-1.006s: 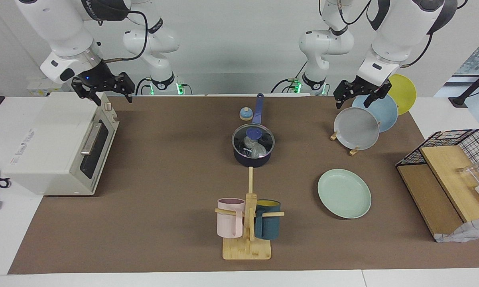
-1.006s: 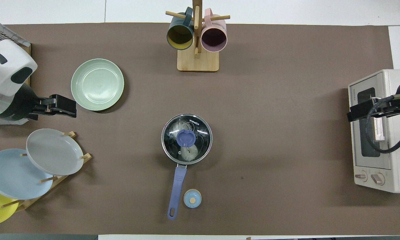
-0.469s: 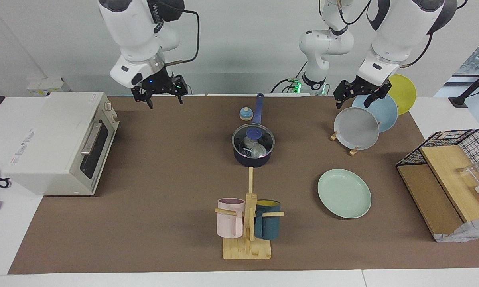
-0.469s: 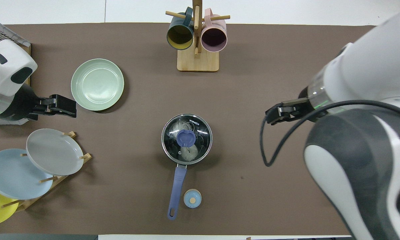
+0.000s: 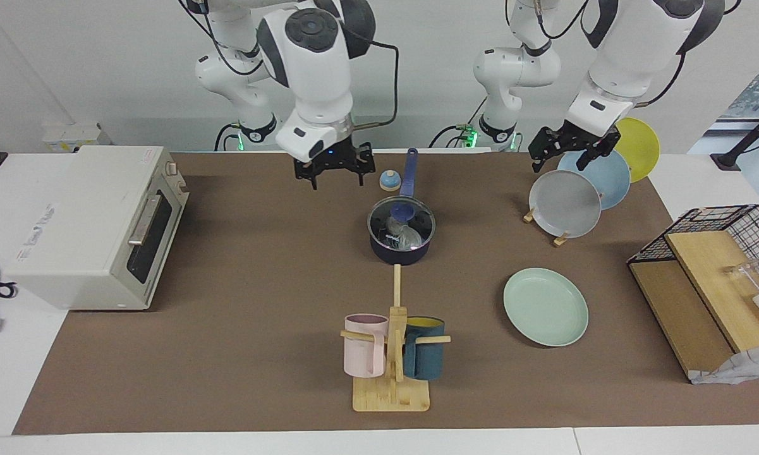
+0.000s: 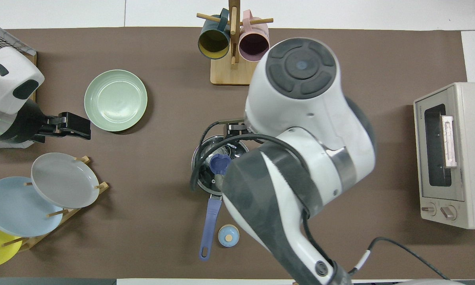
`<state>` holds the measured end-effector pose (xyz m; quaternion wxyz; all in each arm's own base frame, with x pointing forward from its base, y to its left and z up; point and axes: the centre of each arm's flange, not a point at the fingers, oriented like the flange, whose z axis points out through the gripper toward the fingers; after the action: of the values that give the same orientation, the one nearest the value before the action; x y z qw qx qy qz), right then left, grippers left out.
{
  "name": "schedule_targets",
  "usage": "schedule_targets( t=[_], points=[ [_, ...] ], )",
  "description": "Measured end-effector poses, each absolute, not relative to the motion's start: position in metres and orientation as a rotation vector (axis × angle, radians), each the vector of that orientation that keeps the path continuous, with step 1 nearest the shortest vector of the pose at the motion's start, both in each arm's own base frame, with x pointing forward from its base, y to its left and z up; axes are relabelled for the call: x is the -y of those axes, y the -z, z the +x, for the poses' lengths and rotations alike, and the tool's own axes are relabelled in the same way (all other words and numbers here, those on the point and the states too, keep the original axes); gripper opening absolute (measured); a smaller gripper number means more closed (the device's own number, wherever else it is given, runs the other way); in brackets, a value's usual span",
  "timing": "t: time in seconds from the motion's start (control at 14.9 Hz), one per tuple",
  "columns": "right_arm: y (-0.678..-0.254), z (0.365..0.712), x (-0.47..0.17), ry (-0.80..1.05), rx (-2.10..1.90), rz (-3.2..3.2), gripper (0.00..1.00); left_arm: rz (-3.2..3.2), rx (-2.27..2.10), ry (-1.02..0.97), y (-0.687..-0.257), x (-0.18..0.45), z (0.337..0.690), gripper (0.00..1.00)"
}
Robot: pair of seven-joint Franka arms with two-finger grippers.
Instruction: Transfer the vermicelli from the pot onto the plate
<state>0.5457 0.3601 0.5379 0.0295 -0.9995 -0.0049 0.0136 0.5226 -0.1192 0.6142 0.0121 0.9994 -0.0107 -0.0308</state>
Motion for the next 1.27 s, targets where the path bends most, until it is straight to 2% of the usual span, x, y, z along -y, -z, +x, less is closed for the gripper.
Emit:
schedule_targets(
  t=[0.34,0.6,0.94,1.27],
  points=[
    [-0.499,0.536,-0.403,-0.053,0.055,-3.089,1.0,3.116,0.033,0.096,-0.614,0.119,0.523,1.0],
    [-0.464,0.529,-0.41,-0.07,0.071,-3.097,1.0,3.116,0.033,0.096,-0.614,0.119,0.523,1.0],
    [-0.441,0.501,-0.44,-0.084,0.15,-3.094,1.0,3.116,0.032,0.095,-0.614,0.119,0.523,1.0],
    [-0.417,0.498,-0.437,-0.094,0.141,-3.103,1.0,3.115,0.028,0.091,-0.614,0.118,0.523,1.0]
  ],
)
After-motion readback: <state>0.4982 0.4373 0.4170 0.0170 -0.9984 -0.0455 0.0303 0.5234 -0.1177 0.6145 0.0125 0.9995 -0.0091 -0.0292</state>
